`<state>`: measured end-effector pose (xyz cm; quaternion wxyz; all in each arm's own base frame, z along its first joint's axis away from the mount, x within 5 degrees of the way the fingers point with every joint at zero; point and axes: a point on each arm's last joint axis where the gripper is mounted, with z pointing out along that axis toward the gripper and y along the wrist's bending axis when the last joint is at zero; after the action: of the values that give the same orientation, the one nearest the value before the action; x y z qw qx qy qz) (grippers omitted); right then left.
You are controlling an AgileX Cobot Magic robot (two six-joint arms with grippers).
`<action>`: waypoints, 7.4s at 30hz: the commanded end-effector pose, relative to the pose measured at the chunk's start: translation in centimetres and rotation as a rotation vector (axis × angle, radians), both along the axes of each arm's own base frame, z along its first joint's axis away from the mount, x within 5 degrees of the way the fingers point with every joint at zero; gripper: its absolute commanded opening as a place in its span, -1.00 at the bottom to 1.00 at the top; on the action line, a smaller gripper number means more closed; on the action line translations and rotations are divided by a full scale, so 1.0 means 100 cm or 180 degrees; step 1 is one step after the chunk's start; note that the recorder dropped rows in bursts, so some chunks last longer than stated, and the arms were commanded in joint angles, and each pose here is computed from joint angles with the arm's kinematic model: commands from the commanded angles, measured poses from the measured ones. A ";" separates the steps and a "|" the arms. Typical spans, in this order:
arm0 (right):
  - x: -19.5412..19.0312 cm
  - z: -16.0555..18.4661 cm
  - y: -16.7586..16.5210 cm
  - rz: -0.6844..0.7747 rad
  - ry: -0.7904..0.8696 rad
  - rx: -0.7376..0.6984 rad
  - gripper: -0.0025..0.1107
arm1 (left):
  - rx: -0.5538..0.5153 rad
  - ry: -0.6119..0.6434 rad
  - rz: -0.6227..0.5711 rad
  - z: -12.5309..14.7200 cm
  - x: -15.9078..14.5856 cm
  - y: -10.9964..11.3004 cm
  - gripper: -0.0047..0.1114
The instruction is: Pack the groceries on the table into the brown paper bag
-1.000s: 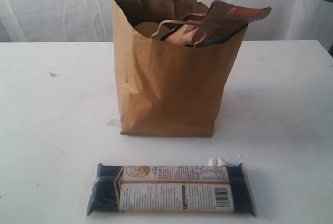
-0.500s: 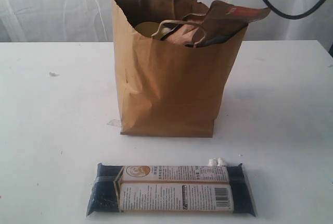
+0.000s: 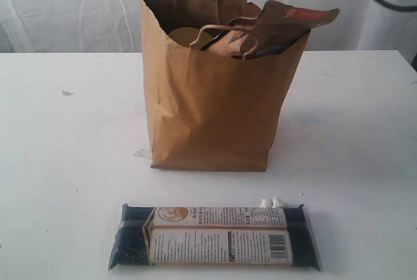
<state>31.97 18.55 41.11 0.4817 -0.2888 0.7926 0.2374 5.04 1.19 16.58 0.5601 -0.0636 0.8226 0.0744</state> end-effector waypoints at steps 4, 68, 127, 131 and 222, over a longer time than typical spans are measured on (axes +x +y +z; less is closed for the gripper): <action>-0.060 0.052 -0.035 0.0104 -0.0438 -0.0520 -0.90 | 0.0000 -0.0031 -0.0022 0.001 0.000 0.000 -0.92; -0.105 -0.222 -0.067 -0.0377 0.1343 -0.1238 -0.29 | 0.0000 -0.0031 -0.0022 0.001 0.000 0.000 -0.92; -0.068 -0.277 -0.055 -0.0589 0.1490 -0.1356 -0.92 | 0.0000 -0.0031 -0.0022 0.001 0.000 0.000 -0.92; -0.069 -0.278 -0.055 -0.0579 0.1514 -0.1364 -0.96 | 0.0000 -0.0031 -0.0022 0.001 0.000 0.000 -0.92; 0.015 -0.015 0.008 -0.0165 0.0371 -0.0067 -0.93 | 0.0011 -0.0029 -0.0026 0.001 0.000 0.000 -0.92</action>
<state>33.50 19.66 39.35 0.4308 -0.2453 0.8301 0.2553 5.04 1.19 16.58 0.5600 -0.0629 0.8227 0.0750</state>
